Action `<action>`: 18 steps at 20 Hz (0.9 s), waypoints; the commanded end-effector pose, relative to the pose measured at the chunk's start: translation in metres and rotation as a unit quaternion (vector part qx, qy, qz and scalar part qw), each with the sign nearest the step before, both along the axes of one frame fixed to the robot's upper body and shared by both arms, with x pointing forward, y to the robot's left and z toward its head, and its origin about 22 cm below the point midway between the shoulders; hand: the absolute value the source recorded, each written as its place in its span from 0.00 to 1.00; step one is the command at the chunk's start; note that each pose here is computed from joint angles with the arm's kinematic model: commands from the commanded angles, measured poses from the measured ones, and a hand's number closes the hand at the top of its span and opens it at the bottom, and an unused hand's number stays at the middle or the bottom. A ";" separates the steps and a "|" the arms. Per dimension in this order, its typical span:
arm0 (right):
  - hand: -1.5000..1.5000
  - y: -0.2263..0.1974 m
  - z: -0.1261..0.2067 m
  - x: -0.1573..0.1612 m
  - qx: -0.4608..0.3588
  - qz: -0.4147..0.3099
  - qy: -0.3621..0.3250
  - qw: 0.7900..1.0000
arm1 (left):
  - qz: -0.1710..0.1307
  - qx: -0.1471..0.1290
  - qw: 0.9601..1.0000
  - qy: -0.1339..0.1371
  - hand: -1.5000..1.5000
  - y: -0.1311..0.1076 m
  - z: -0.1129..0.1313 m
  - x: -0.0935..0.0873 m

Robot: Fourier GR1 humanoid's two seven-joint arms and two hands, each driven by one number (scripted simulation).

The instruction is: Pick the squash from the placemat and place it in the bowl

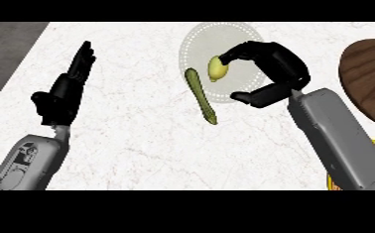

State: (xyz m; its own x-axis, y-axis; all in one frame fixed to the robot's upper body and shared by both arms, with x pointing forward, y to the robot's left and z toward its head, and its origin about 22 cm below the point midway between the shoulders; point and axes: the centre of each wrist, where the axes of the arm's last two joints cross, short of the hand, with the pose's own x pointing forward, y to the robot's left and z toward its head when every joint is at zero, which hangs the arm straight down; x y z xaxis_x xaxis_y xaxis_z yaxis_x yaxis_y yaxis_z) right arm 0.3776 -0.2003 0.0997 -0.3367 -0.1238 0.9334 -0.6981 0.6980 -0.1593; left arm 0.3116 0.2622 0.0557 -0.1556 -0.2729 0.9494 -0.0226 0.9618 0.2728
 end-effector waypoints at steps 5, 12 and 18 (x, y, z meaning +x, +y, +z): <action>0.00 -0.003 0.043 0.036 -0.059 0.151 -0.106 0.981 | 0.002 0.026 1.000 -0.008 0.50 -0.017 0.020 0.010; 0.00 0.030 0.072 0.043 -0.242 0.211 -0.189 0.928 | 0.015 0.023 1.000 -0.001 0.50 -0.026 0.016 0.005; 0.00 0.085 0.066 0.047 -0.351 0.236 -0.255 0.870 | 0.025 0.028 0.999 0.006 0.50 -0.028 0.024 0.004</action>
